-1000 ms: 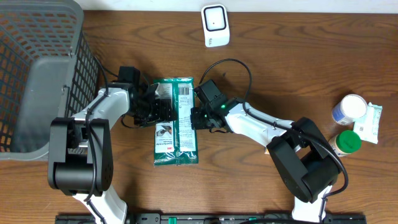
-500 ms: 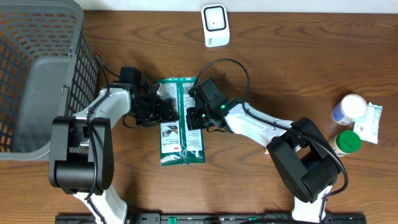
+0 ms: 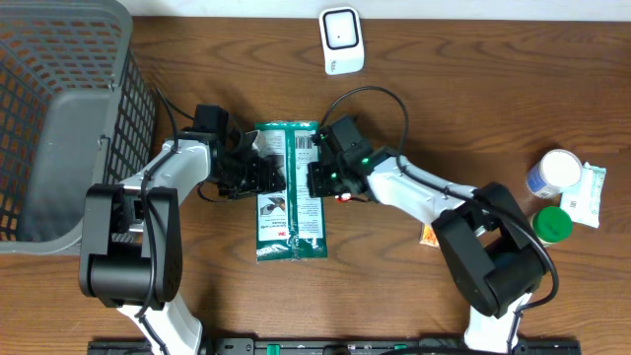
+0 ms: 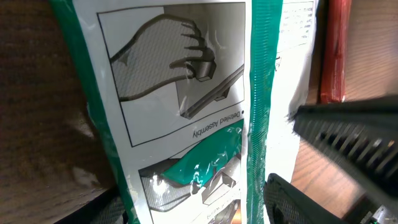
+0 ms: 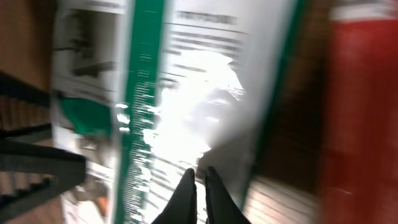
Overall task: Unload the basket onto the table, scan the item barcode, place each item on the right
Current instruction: 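Grasp the glove pack's right edge with the right gripper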
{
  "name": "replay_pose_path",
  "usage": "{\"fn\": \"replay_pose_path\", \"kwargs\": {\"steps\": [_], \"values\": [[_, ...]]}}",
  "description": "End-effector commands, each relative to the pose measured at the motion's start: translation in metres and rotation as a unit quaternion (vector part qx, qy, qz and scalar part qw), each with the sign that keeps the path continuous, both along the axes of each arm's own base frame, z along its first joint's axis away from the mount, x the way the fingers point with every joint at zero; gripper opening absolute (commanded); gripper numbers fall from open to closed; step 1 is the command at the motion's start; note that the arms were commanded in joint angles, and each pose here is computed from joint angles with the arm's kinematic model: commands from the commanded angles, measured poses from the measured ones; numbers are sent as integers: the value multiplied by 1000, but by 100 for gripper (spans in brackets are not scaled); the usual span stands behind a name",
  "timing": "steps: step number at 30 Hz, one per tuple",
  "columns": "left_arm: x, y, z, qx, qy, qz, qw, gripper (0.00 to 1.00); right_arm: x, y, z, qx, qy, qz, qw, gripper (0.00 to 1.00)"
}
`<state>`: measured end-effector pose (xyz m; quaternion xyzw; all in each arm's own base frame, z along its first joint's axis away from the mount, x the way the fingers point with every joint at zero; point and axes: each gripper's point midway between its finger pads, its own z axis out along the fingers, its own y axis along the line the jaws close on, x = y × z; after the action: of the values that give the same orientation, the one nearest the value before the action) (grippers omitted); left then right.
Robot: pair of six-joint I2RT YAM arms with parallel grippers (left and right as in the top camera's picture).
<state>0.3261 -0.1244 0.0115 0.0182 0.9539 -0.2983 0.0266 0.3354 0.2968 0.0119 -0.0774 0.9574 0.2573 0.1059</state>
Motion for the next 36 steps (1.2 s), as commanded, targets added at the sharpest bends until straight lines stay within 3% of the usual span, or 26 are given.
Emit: {"fn": "replay_pose_path", "kwargs": {"steps": [1,19,29,36], "values": [[-14,15,-28,52,27,-3,998,65,7,-17,6,-18,-9,-15,1000,2],[-15,15,-28,52,29,-3,998,65,-18,-27,-13,-104,2,-20,994,1],[-15,15,-28,52,29,-3,998,65,-46,-10,-29,-92,21,-37,995,1],[-24,12,-31,53,39,-10,998,65,-48,16,-22,-32,-3,14,999,1]]}}
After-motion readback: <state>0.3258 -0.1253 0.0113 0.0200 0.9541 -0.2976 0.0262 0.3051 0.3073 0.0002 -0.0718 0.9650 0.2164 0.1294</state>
